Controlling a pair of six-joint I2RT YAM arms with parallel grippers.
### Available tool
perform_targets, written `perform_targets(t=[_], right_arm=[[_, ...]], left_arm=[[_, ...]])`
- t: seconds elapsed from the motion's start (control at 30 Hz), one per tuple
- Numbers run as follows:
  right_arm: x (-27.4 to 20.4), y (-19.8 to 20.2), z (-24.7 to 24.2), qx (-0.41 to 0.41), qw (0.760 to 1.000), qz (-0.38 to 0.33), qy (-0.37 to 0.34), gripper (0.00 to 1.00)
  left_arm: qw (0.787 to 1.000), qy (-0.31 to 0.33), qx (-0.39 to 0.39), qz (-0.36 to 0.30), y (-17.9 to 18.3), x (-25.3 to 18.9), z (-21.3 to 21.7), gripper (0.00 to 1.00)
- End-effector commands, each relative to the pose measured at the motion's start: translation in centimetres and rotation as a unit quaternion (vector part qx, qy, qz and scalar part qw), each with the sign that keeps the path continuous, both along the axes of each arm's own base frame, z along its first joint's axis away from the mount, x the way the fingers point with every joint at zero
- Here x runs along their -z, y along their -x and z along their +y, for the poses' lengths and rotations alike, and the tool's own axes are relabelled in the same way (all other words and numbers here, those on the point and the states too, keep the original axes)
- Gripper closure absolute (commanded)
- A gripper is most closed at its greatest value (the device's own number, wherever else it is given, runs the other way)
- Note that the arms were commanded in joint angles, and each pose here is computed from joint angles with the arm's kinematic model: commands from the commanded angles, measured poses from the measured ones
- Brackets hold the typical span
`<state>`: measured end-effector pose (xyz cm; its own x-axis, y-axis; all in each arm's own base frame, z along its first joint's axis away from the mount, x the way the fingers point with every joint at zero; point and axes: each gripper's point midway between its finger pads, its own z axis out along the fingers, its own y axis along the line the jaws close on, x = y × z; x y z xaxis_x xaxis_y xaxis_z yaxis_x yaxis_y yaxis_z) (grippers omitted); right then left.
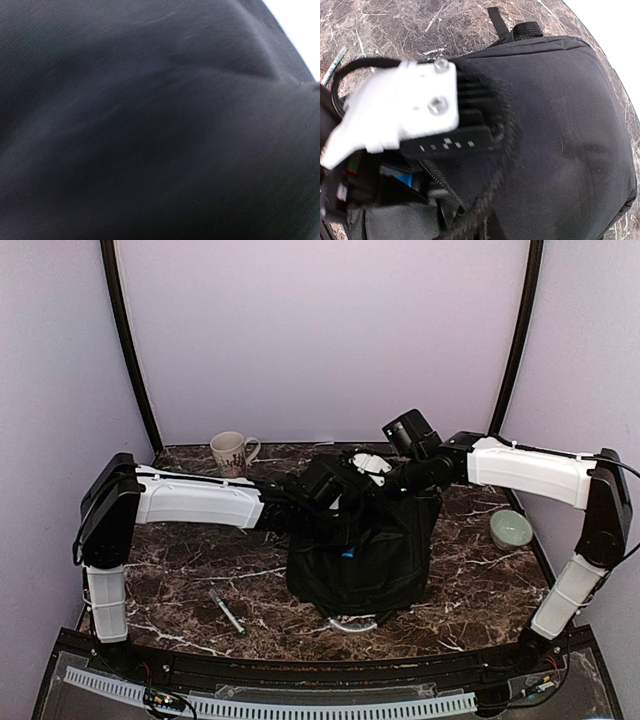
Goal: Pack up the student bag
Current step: Place the stationery in the student bag.
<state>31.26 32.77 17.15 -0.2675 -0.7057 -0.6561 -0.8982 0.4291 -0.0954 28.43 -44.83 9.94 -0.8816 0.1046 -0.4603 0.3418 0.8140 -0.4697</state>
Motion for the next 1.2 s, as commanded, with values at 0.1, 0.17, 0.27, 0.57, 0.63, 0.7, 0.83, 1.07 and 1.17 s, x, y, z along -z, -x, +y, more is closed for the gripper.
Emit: perform_targets(t=[0.1,0.17,0.27,0.57,0.63,0.7,0.83,1.07,1.17], right_arm=[[-4.5,-1.0,1.7,-0.005,0.997,-0.036,-0.070,1.00],[-4.4,-1.0,1.7,-0.003,0.997,-0.036,-0.069,1.00],[-4.1,-1.1,1.6,-0.002,0.997,-0.035,-0.066,1.00],[-3.8,-1.2,1.6,-0.001,0.997,-0.035,-0.064,1.00],[-3.8,-1.2,1.5,-0.001,0.997,-0.035,-0.064,1.00],[-3.5,-1.2,1.5,-0.001,0.998,-0.033,-0.062,1.00],[-3.3,-1.3,1.6,-0.001,0.998,-0.031,-0.061,1.00],[-3.3,-1.4,1.6,-0.001,0.998,-0.033,-0.058,1.00],[-3.4,-1.3,1.6,-0.003,0.998,-0.031,-0.061,1.00]], left_arm=[[0.999,0.034,0.003,-0.002,-1.2,0.0,-2.4,0.75],[1.000,0.021,-0.005,-0.004,-1.4,0.0,-1.9,0.72],[1.000,0.004,-0.017,-0.007,-1.5,-0.3,-0.9,0.63],[1.000,0.016,-0.007,-0.007,-0.3,-2.5,0.1,0.56],[1.000,0.025,-0.003,-0.008,0.3,-3.1,0.4,0.56],[0.999,0.030,0.005,-0.017,1.2,-3.8,0.7,0.56],[0.997,0.027,0.047,-0.056,3.3,-4.8,1.0,0.60],[0.971,-0.063,0.161,-0.163,6.0,-2.2,0.8,0.94],[0.964,-0.091,0.178,-0.178,5.8,-0.4,1.2,1.00]])
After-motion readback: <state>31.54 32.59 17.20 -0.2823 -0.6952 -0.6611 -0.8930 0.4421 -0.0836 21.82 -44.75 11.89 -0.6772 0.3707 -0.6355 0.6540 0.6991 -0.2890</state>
